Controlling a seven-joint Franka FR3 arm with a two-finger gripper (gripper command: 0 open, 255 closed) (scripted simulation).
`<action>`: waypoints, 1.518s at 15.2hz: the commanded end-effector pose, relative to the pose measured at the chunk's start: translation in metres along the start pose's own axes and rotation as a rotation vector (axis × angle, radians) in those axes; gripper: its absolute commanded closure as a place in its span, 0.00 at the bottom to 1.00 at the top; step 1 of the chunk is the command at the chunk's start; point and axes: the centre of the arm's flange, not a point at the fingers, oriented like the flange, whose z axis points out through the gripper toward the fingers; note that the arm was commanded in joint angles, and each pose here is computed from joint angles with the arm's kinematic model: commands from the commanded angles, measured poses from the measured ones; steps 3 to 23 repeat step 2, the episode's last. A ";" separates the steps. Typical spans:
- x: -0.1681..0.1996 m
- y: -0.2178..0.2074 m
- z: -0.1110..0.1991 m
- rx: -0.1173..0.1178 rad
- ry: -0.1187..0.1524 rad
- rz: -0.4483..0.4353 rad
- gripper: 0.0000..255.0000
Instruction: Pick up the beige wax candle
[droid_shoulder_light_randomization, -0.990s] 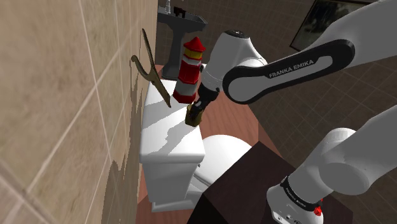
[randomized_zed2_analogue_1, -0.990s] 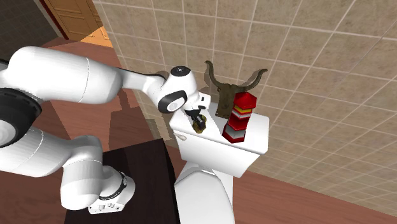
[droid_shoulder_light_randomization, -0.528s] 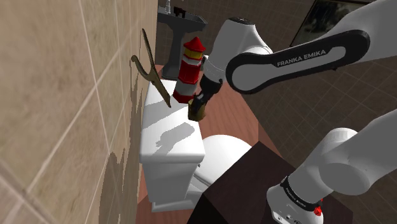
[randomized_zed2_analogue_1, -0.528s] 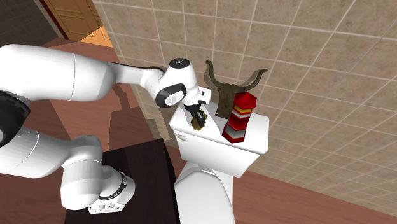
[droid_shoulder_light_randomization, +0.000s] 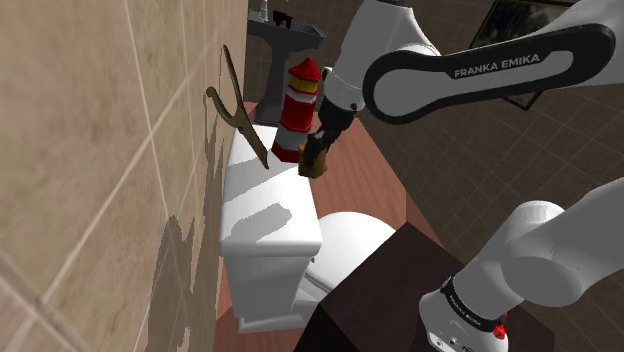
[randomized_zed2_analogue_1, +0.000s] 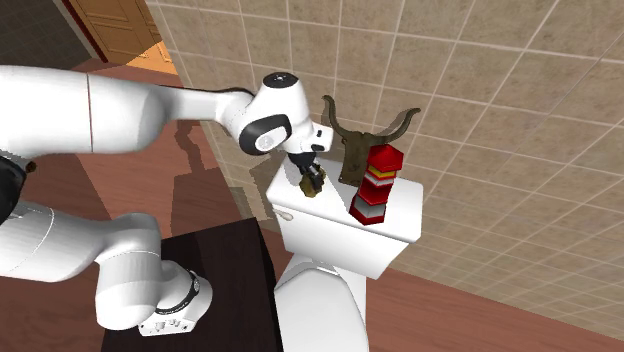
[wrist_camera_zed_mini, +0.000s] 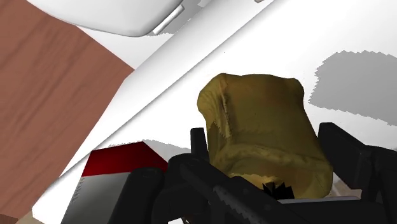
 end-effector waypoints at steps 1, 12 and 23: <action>0.001 0.001 -0.005 0.000 0.000 0.000 1.00; 0.001 0.001 -0.005 0.000 0.000 0.000 1.00; 0.001 0.001 -0.005 0.000 0.000 0.000 1.00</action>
